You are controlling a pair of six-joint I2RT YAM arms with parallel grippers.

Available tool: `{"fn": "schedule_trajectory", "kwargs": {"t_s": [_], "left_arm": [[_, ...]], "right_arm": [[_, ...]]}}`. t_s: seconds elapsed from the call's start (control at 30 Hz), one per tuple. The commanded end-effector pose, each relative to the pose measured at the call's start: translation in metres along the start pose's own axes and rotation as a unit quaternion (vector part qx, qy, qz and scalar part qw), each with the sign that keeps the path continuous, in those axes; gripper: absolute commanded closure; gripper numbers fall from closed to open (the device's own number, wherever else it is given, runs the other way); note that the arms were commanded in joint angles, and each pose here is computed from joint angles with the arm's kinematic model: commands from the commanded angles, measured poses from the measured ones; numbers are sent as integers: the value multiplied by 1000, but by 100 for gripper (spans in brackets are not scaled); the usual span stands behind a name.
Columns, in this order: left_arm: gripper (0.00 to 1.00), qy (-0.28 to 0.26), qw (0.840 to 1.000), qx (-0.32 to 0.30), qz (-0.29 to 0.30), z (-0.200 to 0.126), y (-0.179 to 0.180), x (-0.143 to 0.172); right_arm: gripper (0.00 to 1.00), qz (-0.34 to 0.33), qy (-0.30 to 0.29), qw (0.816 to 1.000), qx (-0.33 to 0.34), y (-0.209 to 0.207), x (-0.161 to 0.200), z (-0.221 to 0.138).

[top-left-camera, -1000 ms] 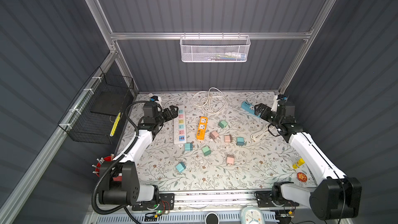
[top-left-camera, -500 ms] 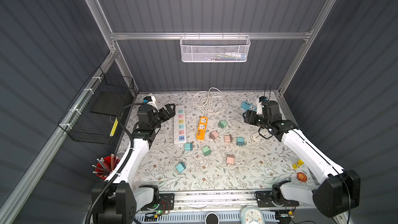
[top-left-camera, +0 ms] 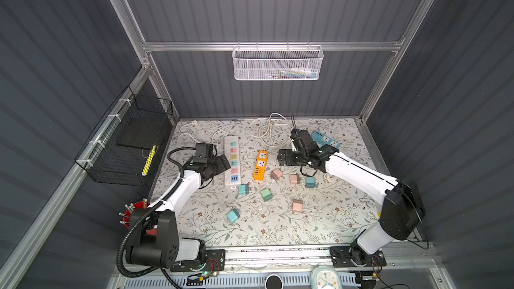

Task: Insert plugs into power strip
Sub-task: Move the socket to the center of the table.

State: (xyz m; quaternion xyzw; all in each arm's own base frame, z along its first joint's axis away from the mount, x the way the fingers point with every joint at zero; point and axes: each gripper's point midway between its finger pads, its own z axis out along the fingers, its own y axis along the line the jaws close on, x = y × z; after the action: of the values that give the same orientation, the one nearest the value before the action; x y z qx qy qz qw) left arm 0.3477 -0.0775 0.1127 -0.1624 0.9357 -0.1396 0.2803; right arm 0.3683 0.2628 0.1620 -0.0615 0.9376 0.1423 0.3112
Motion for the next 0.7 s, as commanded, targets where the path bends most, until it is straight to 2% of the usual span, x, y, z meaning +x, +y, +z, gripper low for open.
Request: {"fn": "schedule_trajectory", "kwargs": {"t_s": [0.0, 0.27, 0.5, 0.67], "left_arm": [[7, 18, 999, -44, 16, 0, 15, 18], [4, 17, 999, -31, -17, 2, 26, 43], [5, 39, 999, -31, -14, 2, 33, 68], [5, 42, 999, -20, 2, 4, 26, 64]], "right_arm": [[1, 12, 0, 999, 36, 8, -4, 19], [2, -3, 25, 998, 59, 46, -4, 77], [2, -6, 48, 996, 77, 48, 9, 108], [2, -15, 61, 995, 78, 48, 17, 123]]}}
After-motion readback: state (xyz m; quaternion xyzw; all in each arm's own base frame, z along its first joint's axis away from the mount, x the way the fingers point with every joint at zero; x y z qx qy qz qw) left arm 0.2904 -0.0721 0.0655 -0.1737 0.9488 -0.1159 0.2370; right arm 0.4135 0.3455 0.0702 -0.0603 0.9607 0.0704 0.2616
